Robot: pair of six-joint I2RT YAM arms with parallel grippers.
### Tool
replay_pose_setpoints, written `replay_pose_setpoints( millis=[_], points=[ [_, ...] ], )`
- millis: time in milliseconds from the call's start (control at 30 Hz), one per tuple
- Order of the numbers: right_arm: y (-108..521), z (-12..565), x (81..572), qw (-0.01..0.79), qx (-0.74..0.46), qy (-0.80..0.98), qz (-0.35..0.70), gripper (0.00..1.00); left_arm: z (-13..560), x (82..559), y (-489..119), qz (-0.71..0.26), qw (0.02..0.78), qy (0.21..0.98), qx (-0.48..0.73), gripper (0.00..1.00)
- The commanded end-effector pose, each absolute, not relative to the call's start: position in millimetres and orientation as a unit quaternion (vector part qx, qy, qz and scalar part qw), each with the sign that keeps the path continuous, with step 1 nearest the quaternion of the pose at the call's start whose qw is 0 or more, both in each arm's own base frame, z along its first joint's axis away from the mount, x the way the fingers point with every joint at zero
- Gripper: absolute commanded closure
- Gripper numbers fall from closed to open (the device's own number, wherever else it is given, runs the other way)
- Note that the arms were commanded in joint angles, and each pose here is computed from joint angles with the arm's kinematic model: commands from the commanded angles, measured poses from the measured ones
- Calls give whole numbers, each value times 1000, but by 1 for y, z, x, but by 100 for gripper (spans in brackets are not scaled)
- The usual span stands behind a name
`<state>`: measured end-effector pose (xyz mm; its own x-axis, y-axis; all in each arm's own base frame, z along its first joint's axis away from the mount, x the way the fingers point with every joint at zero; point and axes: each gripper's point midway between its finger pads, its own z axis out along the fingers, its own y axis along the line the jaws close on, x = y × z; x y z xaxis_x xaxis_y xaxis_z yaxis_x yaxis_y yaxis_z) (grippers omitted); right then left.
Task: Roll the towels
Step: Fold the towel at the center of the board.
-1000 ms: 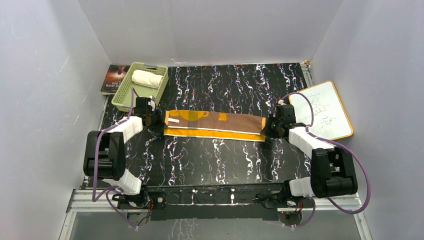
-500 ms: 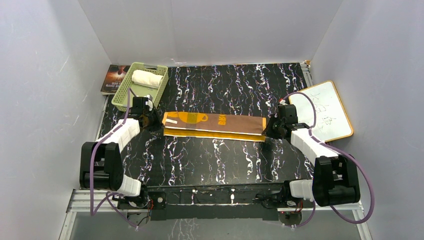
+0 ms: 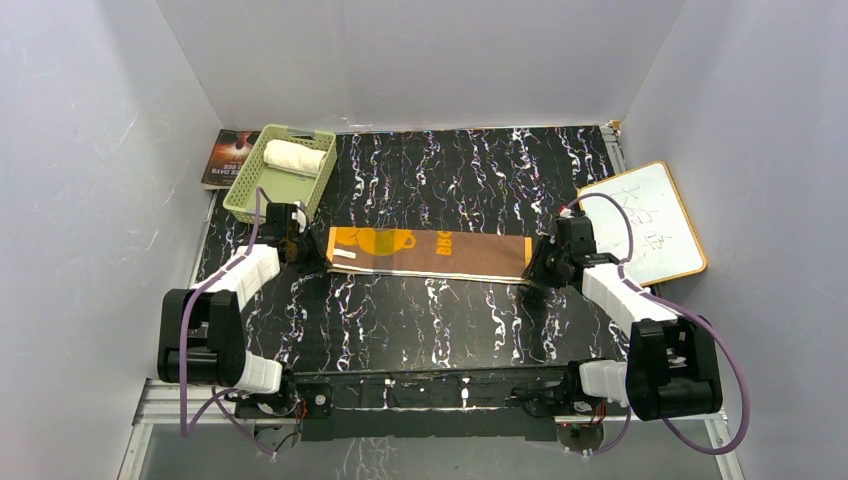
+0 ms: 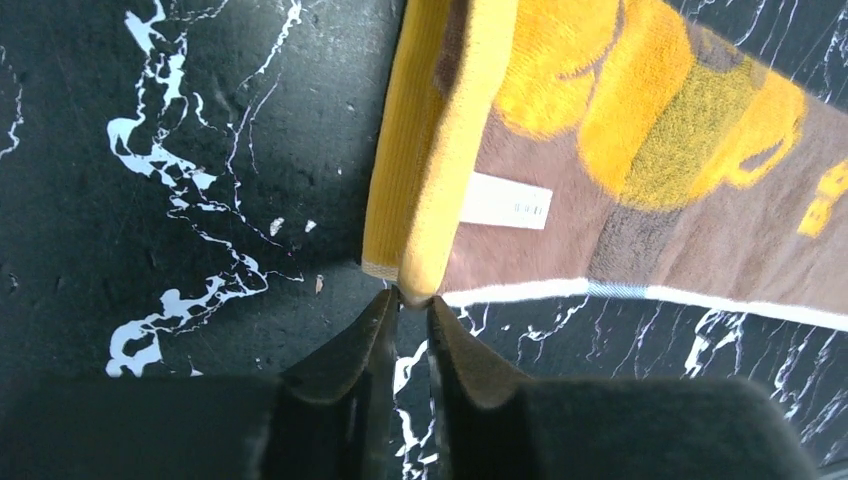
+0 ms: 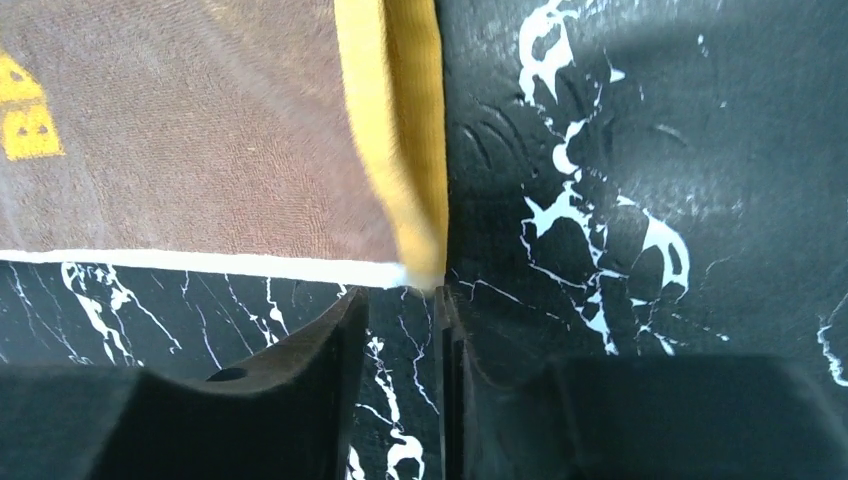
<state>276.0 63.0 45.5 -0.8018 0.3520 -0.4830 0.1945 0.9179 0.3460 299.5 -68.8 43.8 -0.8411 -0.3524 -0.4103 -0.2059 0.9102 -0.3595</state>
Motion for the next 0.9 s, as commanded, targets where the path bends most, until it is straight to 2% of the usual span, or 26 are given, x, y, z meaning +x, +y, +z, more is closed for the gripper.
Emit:
replay_pose_setpoints(
  millis=[0,33,100,233,300,467,500,700,867],
  points=[
    [67,54,279,299,142,930,161,64,49,292,-73,-171,238,944,-155,70],
    [68,58,279,306,142,927,163,60,50,291,-74,-175,236,944,-153,64],
    [67,68,282,322,143,921,164,57,63,292,-75,-181,250,940,-144,58],
    [60,104,293,376,146,902,157,56,99,300,-74,-180,287,932,-126,55],
    [59,127,301,408,142,888,160,60,123,308,-78,-195,316,922,-106,56],
    [88,140,327,421,100,877,211,97,139,334,-105,-271,348,894,-81,82],
    [93,136,334,412,95,879,221,100,135,339,-108,-281,353,888,-85,85],
    [109,94,367,361,100,894,248,100,101,370,-115,-310,370,868,-117,95],
    [104,63,371,338,126,899,248,100,59,372,-106,-280,350,882,-143,100]
  ],
)
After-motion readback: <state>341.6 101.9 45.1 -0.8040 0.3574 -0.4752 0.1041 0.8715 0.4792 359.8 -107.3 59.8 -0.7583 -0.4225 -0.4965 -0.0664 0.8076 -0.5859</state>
